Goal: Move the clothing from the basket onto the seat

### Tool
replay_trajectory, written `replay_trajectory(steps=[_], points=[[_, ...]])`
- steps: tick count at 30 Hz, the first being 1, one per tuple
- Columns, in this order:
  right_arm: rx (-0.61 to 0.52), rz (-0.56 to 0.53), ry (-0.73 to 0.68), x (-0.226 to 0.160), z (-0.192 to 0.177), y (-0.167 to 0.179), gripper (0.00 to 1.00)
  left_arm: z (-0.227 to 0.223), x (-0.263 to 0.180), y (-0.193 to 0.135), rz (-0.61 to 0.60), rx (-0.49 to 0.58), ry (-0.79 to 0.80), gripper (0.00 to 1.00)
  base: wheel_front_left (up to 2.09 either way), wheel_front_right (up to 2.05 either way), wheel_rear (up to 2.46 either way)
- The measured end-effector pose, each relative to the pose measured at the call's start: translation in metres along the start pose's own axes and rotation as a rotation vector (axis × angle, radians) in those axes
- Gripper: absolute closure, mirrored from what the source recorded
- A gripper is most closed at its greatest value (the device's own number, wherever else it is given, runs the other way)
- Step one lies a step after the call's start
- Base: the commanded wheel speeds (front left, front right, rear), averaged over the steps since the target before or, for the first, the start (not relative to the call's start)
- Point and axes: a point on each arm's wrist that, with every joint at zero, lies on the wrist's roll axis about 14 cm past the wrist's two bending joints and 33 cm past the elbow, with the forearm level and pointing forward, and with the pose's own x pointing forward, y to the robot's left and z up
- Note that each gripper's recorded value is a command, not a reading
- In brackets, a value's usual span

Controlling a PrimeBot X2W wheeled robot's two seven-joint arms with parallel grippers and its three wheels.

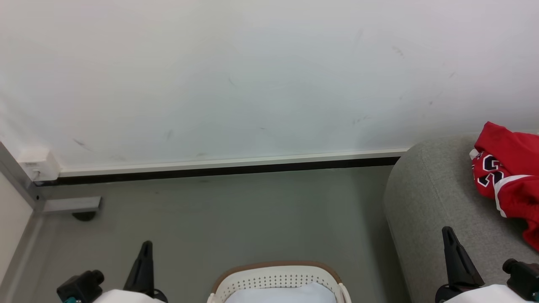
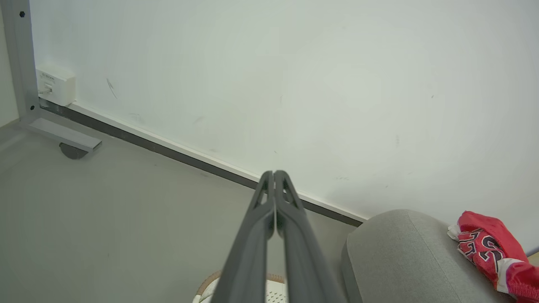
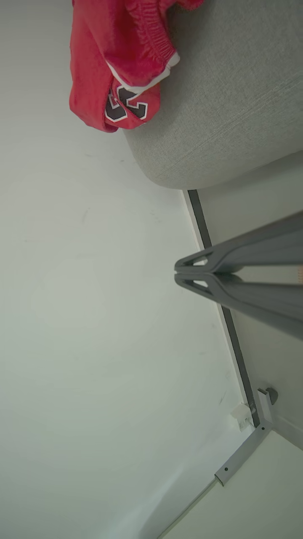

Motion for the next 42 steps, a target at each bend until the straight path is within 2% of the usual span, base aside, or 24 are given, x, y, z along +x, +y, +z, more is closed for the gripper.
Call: replay_trajectory(steps=[18,42], points=[[0.26,-0.063,0.009,0.004,0.0,-0.012,1.0,0.01,0.001,0.011,0.062,-0.264,-0.011,1.0,0.0,0.0,0.0],[0.531,-0.093,0.003,0.012,0.003,-0.018,1.0,0.018,0.001,0.018,0.088,-0.56,-0.022,1.0,0.0,0.0,0.0]])
